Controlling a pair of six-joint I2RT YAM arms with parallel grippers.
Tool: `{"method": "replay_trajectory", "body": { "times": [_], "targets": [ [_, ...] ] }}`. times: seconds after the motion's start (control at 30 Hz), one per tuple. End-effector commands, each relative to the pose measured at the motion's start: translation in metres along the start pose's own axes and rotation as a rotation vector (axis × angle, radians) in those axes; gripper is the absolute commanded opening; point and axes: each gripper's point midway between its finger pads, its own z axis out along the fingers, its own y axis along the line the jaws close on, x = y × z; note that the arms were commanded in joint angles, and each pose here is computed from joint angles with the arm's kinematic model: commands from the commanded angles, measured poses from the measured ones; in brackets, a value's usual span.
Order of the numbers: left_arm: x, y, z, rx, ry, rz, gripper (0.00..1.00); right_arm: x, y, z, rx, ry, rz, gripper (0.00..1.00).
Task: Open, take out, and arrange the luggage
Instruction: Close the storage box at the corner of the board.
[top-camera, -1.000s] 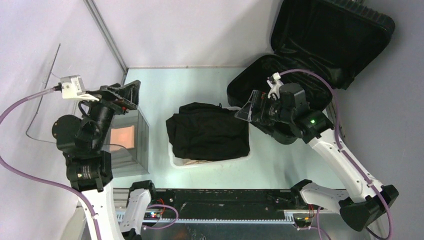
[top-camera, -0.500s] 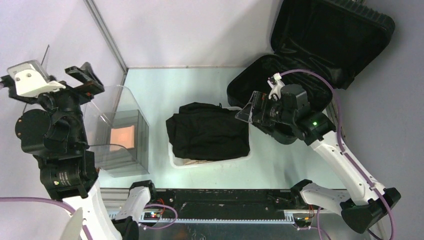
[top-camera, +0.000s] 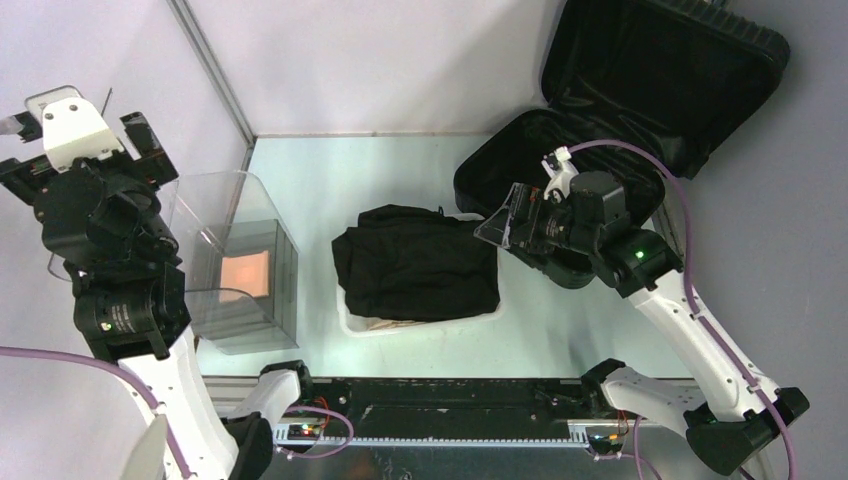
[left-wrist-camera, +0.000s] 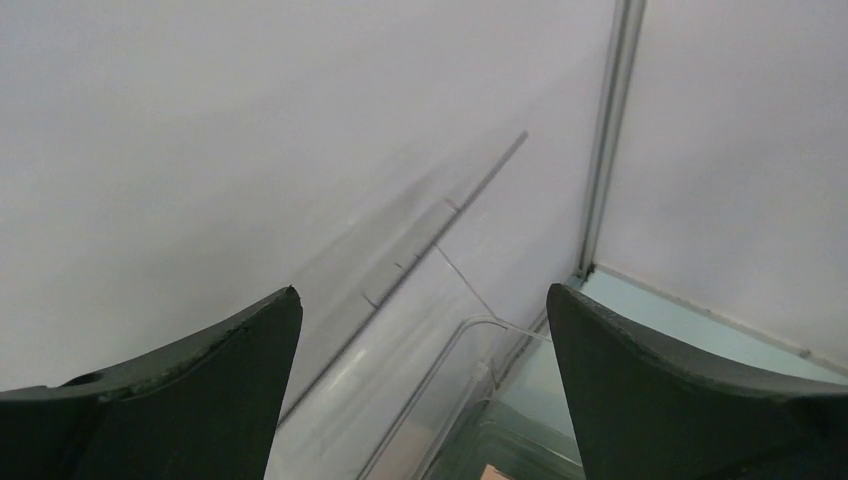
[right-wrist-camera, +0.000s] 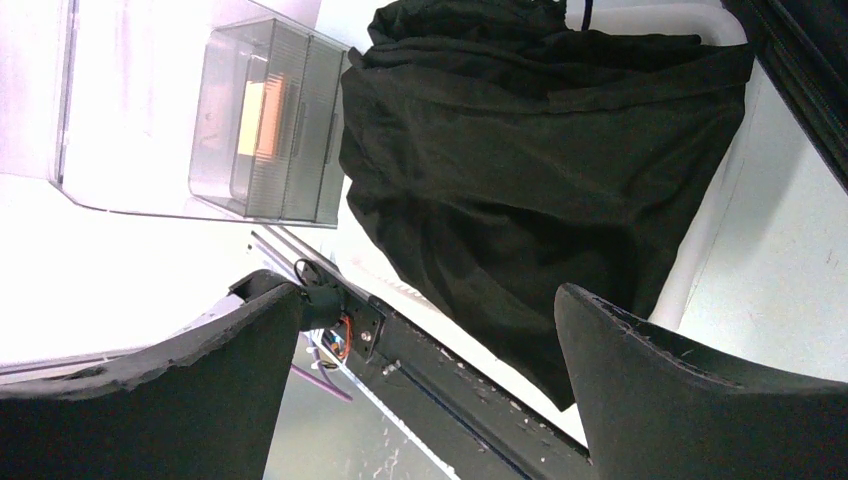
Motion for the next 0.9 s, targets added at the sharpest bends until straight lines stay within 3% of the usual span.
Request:
{"method": "replay_trajectory", "body": {
  "times": [0.0, 0.6, 0.87],
  "targets": [
    [-0.026, 0.028, -0.007, -0.109, -0.060, 0.024, 1.00, -0.012, 0.016, -0.015, -0.042, -0.052, -0.030, 1.00],
    [0.012, 0.024, 0.030, -0.142, 0.069, 0.114, 1.00, -0.007, 0.011, -0.025, -0.019, -0.046, -0.037, 1.00],
    [0.024, -0.009, 0.041, 0.056, 0.074, 0.056, 0.99, -0.007, 0.006, -0.022, -0.002, -0.039, -0.028, 1.00]
  ]
}}
